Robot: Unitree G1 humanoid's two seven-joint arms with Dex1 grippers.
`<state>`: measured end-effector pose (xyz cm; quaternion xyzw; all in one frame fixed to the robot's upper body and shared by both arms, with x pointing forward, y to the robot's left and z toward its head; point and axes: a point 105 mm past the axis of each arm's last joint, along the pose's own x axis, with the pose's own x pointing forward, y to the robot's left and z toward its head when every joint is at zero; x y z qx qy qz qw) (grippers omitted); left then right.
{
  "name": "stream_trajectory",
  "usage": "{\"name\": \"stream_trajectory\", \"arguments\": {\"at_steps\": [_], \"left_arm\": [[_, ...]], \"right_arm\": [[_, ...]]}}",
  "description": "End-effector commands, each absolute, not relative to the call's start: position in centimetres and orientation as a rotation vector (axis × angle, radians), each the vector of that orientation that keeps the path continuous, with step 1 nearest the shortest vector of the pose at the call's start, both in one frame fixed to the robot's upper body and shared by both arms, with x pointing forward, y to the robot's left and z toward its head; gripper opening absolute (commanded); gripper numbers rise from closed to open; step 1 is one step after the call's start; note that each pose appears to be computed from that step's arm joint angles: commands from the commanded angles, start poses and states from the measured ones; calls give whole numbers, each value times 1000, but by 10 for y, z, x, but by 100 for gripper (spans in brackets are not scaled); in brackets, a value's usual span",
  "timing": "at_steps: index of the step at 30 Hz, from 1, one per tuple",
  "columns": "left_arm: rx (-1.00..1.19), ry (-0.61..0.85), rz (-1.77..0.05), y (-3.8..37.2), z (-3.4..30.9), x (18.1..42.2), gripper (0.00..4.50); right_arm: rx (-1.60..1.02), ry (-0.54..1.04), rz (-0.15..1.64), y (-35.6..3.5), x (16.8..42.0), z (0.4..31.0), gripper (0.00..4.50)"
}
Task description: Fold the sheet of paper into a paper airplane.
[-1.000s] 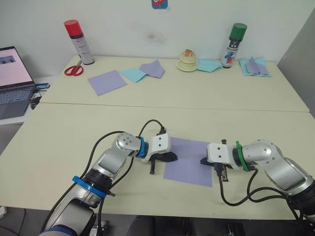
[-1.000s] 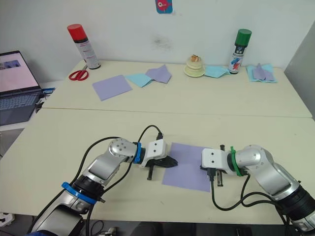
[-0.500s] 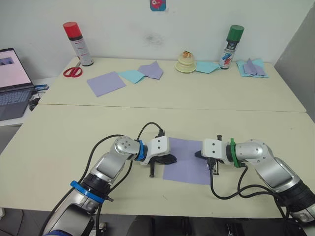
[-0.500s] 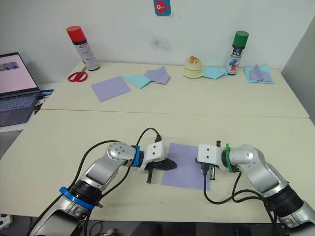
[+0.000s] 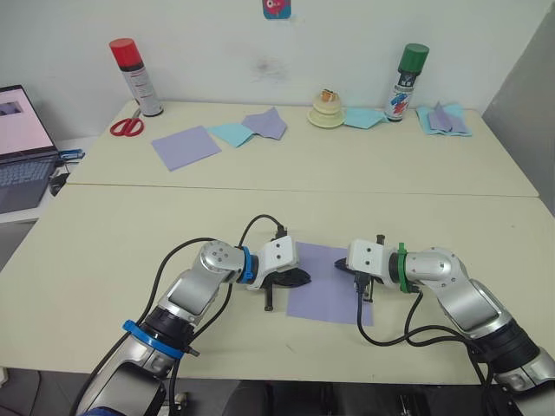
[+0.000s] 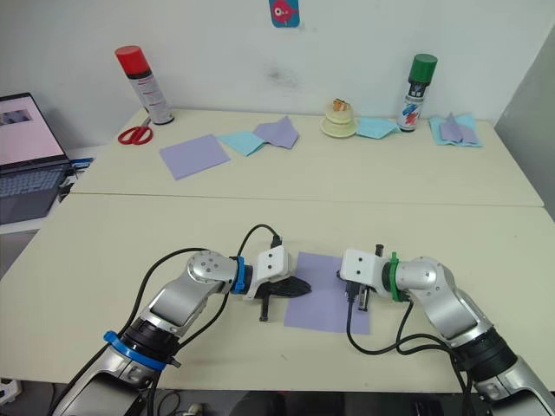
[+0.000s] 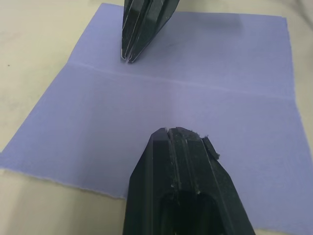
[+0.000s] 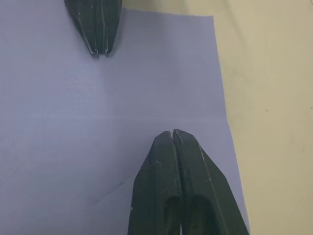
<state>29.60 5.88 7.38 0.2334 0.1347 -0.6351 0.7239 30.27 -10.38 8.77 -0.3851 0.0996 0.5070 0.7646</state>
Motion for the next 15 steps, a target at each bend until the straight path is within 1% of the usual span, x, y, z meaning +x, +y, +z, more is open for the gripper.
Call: {"name": "stream_trajectory", "arguments": {"at_steps": [1,3,8,10,13,15], "left_arm": [[514,277,-1375,60,78,300,0],[510,282,-1368,60,76,301,0],[496,280,-1363,59,77,300,0],[495,278,-1366,58,77,300,0],[484,268,-1363,58,83,302,0],[464,259,-1359,59,89,303,0]], "right_arm": [[-772,94,1070,-96,301,119,3],[-717,99,1060,-95,296,120,3],[-680,154,1074,-93,281,101,3],[-657,179,1071,-88,279,92,3],[-697,231,1071,-90,276,71,3],[-722,254,1088,-92,272,64,3]]}}
